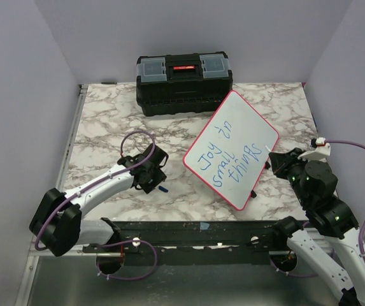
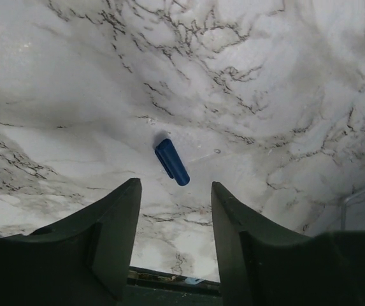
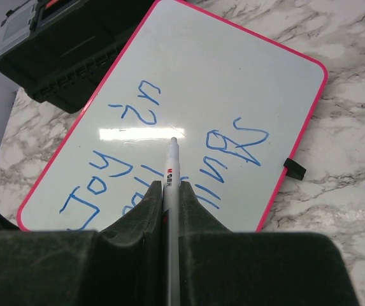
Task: Write a sentence on the whiteboard
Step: Pick up the pen cap from the center of the board.
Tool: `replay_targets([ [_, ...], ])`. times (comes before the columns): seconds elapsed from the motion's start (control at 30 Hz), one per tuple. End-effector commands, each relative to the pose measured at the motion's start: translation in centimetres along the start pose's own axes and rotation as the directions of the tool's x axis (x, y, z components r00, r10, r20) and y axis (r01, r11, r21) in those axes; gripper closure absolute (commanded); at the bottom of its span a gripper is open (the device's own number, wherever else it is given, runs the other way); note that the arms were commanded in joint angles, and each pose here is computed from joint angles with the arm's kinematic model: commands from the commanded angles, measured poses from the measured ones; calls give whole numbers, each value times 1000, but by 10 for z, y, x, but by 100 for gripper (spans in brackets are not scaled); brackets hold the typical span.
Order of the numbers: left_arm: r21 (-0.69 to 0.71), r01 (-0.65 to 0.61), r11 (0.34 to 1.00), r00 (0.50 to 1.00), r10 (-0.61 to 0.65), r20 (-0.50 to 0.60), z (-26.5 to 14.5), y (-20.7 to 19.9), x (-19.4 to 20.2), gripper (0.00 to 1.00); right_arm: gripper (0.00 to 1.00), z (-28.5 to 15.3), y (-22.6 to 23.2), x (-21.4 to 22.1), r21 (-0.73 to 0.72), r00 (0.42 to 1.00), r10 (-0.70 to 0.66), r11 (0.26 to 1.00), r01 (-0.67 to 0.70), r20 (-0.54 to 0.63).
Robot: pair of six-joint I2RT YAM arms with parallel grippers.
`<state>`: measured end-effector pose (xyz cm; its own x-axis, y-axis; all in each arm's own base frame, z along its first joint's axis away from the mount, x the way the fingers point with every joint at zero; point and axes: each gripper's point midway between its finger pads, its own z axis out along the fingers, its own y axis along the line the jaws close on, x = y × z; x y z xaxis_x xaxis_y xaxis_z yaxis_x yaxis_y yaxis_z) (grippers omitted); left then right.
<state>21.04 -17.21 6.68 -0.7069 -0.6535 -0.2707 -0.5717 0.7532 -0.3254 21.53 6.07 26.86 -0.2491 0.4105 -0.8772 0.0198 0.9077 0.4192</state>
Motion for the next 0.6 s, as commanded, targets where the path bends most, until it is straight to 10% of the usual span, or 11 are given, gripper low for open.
replay_targets([
  [0.0, -70, 136, 988, 991, -136, 4, 10, 11, 3, 47, 99, 0, 1, 1, -14, 1000, -9, 1000, 9, 6],
  [0.1, -107, 171, 980, 985, -170, 17, 14, 15, 2, 41, 99, 0, 0, 1, -12, 1000, -9, 1000, 9, 7],
  [0.23, -175, 169, 970, 985, -169, 14, 18, 18, 4, 2, 99, 0, 0, 1, -11, 1000, -9, 1000, 9, 9],
  [0.57, -214, 189, 958, 978, -204, -48, 35, 14, 19, 4, 99, 0, 1, 2, -15, 1000, -8, 1000, 8, 6],
])
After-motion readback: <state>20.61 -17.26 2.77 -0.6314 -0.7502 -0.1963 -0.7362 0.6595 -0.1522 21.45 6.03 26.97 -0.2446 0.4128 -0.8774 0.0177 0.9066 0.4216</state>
